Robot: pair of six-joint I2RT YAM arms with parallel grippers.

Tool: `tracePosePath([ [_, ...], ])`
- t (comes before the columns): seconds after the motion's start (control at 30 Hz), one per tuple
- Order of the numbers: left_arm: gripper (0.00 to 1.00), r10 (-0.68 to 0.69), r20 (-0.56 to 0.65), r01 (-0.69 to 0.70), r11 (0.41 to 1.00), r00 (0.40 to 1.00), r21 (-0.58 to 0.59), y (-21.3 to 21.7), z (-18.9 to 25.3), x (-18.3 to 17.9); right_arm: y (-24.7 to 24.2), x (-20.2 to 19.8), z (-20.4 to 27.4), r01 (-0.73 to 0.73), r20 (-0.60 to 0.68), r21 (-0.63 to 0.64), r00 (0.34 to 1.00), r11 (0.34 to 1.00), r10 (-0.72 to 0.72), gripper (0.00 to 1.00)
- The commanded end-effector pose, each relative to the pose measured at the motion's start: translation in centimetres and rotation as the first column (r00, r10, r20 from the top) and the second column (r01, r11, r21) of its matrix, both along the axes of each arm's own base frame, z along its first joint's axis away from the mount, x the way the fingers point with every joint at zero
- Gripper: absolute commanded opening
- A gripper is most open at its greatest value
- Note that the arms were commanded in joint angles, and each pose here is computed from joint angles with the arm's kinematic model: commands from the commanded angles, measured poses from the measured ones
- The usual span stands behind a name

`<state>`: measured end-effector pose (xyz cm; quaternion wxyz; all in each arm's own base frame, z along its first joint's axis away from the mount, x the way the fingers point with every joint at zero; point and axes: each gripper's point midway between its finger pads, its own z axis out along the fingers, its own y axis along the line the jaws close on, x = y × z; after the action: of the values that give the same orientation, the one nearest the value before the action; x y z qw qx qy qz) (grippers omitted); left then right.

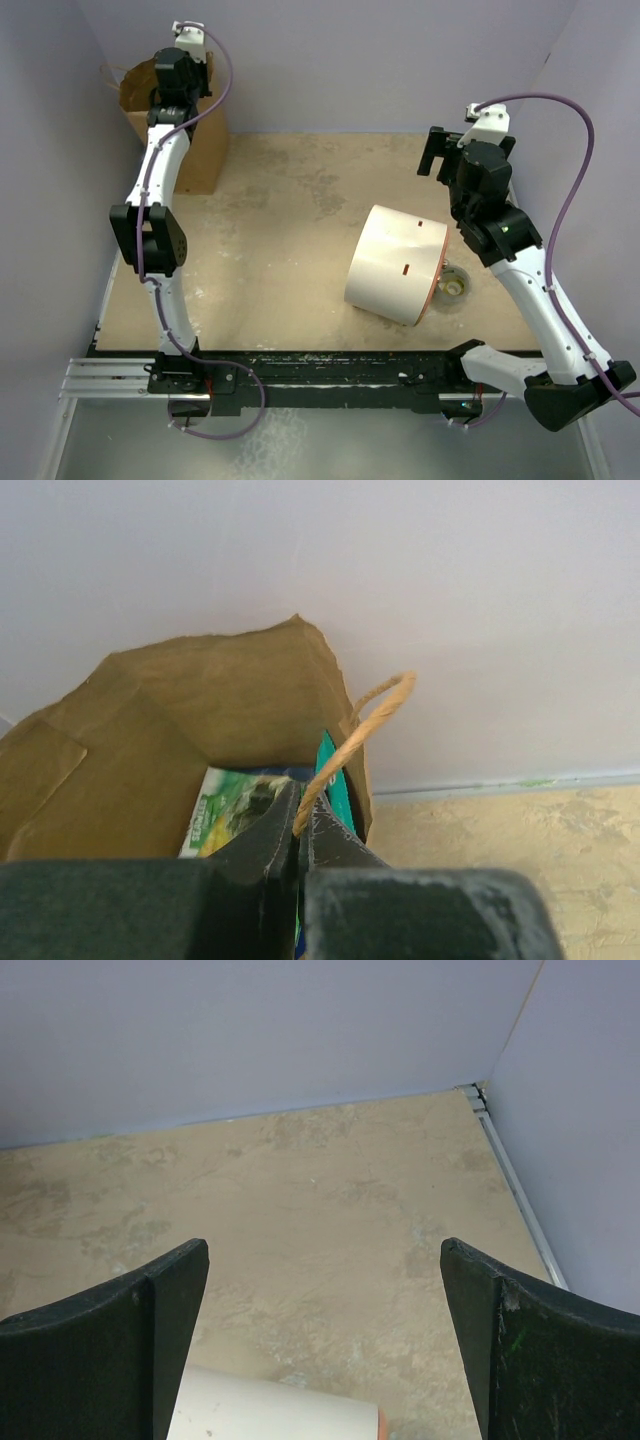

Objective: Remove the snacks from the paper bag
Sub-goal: Adjust the paper bag at the center of the board.

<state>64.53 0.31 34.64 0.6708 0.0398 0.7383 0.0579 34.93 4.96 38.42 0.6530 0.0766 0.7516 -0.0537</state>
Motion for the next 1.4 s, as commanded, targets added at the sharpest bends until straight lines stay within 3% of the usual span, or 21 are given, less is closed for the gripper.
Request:
tracePosePath([
  [0.0, 0.00, 0.038, 0.106, -0.037, 0.999, 0.994, -0.017, 1.0, 6.4, -3.7, 0.5, 0.1, 1.3, -0.025, 0.046, 0.020, 0.999, 0.999, 0.024, 0.99],
  [0.33, 0.00, 0.118, 0.000, -0.117, 0.990, 0.993, -0.076, 2.1, 5.5, -11.8, 1.8, 0.8, 0.6, -0.087, 0.026, 0.000, 0.996, 0.996, 0.087, 0.99],
  [0.6, 0.00, 0.055, -0.100, -0.068, 0.989, 0.993, -0.130, 0.7, 4.2, -19.3, 5.0, 0.9, -0.2, -0.196, 0.012, -0.012, 0.981, 0.981, 0.196, 1.00],
  [0.77, 0.00, -0.042, -0.174, 0.000, 0.973, 0.984, -0.230, -1.7, 2.9, -22.9, 7.6, 0.9, 0.7, -0.297, 0.019, -0.029, 0.955, 0.955, 0.297, 0.99],
  [0.87, 0.00, -0.122, -0.205, 0.052, 0.947, 0.971, -0.317, -4.3, 2.4, -24.4, 10.2, 0.9, 0.7, -0.394, 0.006, -0.043, 0.919, 0.918, 0.394, 1.00],
  [1.03, 0.00, -0.209, -0.235, 0.096, 0.903, 0.949, -0.419, -9.6, 2.2, -27.0, 13.5, 0.6, 0.7, -0.514, 0.002, 0.039, 0.858, 0.857, 0.514, 1.00],
  [1.23, 0.00, -0.339, -0.257, 0.117, 0.780, 0.905, -0.615, -16.1, 1.5, -28.7, 15.1, -0.4, 2.0, -0.549, -0.001, 0.169, 0.830, 0.818, 0.557, 1.00],
  [1.37, 0.04, -0.402, -0.237, 0.151, 0.727, 0.884, -0.670, -19.3, 1.7, -28.3, 15.9, -1.4, 1.4, -0.565, -0.021, 0.252, 0.808, 0.786, 0.588, 1.00],
])
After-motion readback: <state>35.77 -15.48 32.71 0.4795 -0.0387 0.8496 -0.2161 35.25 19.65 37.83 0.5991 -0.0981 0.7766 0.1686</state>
